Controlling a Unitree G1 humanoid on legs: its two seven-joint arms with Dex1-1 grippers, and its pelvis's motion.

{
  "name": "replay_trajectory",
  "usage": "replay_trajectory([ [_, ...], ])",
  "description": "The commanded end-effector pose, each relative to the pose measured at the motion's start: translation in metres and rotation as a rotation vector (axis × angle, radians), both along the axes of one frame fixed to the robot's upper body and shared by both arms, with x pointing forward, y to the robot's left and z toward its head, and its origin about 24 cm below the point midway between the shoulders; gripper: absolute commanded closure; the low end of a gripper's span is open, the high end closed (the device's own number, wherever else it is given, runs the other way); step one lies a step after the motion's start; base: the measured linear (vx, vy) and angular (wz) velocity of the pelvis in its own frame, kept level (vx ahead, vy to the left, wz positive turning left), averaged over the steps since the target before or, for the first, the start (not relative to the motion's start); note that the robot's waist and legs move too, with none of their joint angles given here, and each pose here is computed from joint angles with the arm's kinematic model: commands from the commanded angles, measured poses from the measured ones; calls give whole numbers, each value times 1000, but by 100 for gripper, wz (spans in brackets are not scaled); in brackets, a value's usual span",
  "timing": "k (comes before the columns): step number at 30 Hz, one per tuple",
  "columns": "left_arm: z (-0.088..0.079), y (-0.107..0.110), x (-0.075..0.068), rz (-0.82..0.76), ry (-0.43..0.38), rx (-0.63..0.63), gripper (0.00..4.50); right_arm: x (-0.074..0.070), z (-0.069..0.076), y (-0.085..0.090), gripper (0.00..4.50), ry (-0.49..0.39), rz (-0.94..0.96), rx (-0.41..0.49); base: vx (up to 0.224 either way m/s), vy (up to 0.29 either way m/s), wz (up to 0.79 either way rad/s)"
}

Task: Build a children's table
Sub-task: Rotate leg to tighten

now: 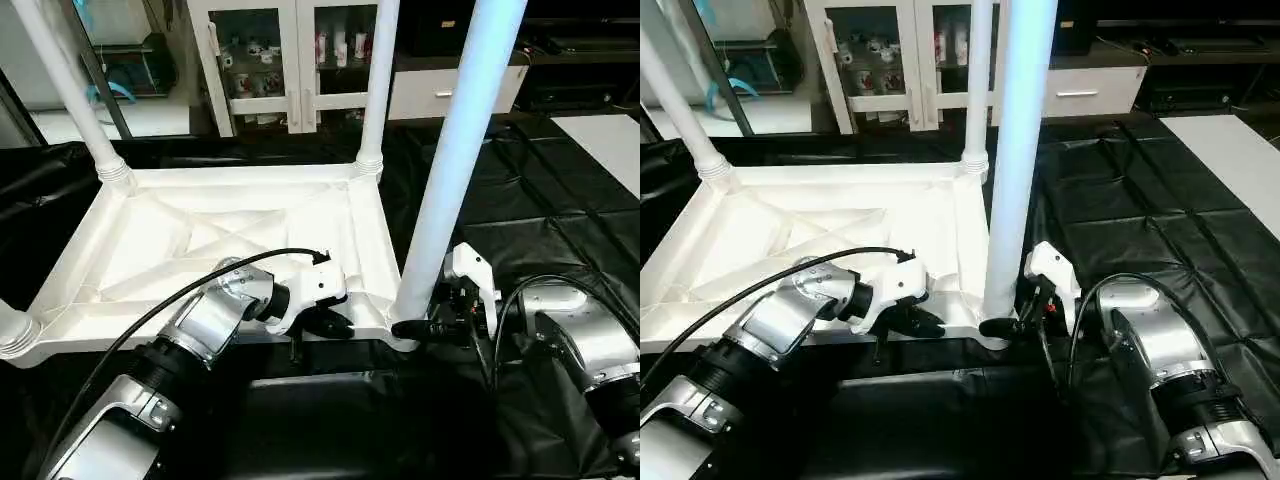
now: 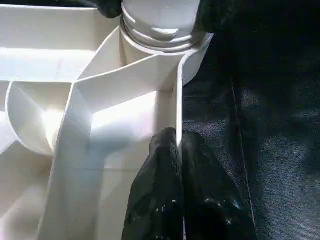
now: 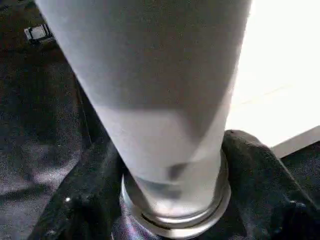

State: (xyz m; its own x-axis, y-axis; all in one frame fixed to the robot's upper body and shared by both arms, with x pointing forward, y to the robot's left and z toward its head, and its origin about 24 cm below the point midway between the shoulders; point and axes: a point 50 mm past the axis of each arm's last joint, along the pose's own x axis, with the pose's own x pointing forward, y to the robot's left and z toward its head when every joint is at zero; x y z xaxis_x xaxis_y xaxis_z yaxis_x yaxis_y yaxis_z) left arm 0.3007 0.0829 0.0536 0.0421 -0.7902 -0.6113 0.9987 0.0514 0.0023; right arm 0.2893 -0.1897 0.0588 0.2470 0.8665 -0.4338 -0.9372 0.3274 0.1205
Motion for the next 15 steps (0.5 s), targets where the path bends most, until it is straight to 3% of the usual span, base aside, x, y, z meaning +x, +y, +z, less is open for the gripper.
replay_trajectory([
  [1, -27, 6, -15, -18, 108, 101, 450, -1, -4, -1, 182, 13, 12, -28, 0, 0, 0],
  [11, -27, 5, -14, -12, 113, 90, 450, -5, -13, 0, 194, 38, -5, -17, 0, 0, 0],
  [13, -27, 4, -13, -1, 113, 83, 450, -3, -13, 1, 194, 26, -27, -10, 0, 0, 0],
  [15, -25, 0, -8, 36, 97, 58, 450, 7, -15, 1, 196, -13, -169, 6, 0, 0, 0],
])
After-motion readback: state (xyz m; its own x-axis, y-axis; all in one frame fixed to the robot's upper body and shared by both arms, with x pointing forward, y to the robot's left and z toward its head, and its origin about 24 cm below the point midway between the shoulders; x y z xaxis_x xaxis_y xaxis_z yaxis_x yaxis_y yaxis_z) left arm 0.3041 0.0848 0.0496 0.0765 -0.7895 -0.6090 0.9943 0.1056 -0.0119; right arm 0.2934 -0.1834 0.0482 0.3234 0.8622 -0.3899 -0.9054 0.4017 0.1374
